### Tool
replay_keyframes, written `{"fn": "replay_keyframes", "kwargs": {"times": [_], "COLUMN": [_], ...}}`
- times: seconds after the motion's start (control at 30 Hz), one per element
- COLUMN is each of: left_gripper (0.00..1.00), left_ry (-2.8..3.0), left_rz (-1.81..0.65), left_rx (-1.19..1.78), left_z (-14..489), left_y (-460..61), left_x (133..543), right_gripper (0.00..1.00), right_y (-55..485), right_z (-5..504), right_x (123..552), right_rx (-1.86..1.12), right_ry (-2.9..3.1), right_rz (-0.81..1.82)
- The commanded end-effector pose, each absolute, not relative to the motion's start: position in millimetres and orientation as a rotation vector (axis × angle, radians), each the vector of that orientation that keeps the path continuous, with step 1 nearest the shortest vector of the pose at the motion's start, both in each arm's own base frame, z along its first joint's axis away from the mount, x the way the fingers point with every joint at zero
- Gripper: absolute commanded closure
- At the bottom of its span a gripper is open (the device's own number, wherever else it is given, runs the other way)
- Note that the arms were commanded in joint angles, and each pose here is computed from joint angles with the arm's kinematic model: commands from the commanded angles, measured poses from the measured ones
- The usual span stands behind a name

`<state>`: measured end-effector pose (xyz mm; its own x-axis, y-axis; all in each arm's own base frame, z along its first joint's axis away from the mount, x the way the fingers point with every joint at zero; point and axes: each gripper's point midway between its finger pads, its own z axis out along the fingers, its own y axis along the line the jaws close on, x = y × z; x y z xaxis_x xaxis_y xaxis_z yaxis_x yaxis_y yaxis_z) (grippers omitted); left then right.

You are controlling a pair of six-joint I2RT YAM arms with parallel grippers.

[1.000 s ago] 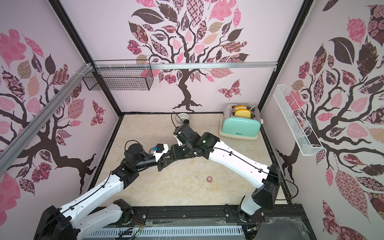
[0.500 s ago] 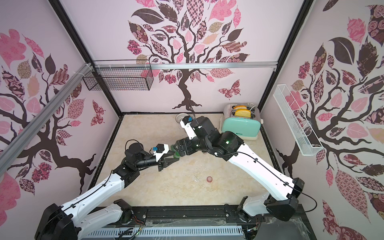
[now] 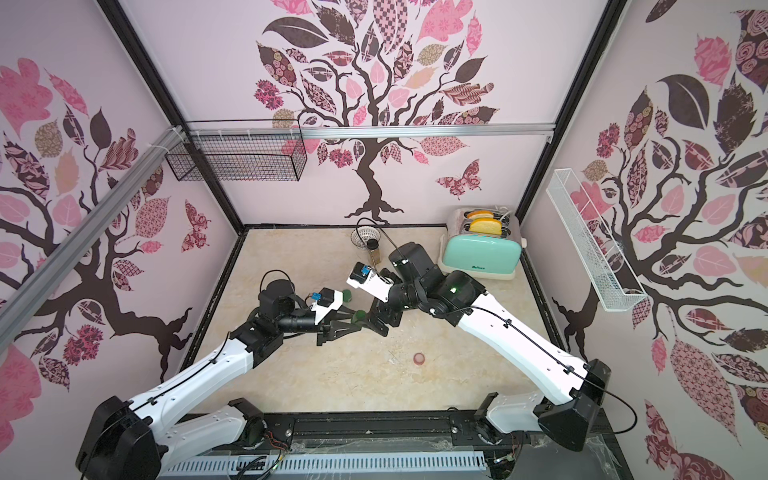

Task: Close the paint jar lid
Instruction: Screw the lid onto the paint jar.

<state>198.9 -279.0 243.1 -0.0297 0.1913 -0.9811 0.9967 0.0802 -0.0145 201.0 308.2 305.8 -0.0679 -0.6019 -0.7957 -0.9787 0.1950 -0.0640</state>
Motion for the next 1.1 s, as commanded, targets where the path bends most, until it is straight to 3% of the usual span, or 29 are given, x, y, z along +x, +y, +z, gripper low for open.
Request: {"fn": "replay_keyframes", "kwargs": {"times": [0.0, 0.17, 0.53, 0.8, 1.07], "left_gripper": [0.84, 0.84, 0.84, 0.84, 0.84], "left_ry": [1.375, 1.379, 1.392, 1.417, 1.416], "left_rz": [-1.088, -1.092, -1.073, -1.023, -1.025], "left_rx": [1.310, 1.311, 1.314, 1.306, 1.309], "left_z": [248.4, 247.4, 243.2, 239.1, 239.0], "left_y": [-281.2, -281.5, -280.7, -279.1, -279.7], "left_x": [194.2, 194.5, 196.2, 202.4, 202.0], "right_gripper": [0.01, 0.02, 0.28, 0.30, 0.39], "right_y": [304.8, 295.9, 311.2, 317.5, 318.3], "right_z": [317.9, 298.3, 288.7, 284.6, 281.4], "right_x": [174.0, 171.9, 179.9, 185.9, 187.9], "right_rx": [-1.707, -1.847, -1.872, -1.890, -1.914], "right_ry": [1.472, 1.371, 1.396, 1.403, 1.427], "right_rz": [0.658, 0.473, 0.557, 0.626, 0.690]}}
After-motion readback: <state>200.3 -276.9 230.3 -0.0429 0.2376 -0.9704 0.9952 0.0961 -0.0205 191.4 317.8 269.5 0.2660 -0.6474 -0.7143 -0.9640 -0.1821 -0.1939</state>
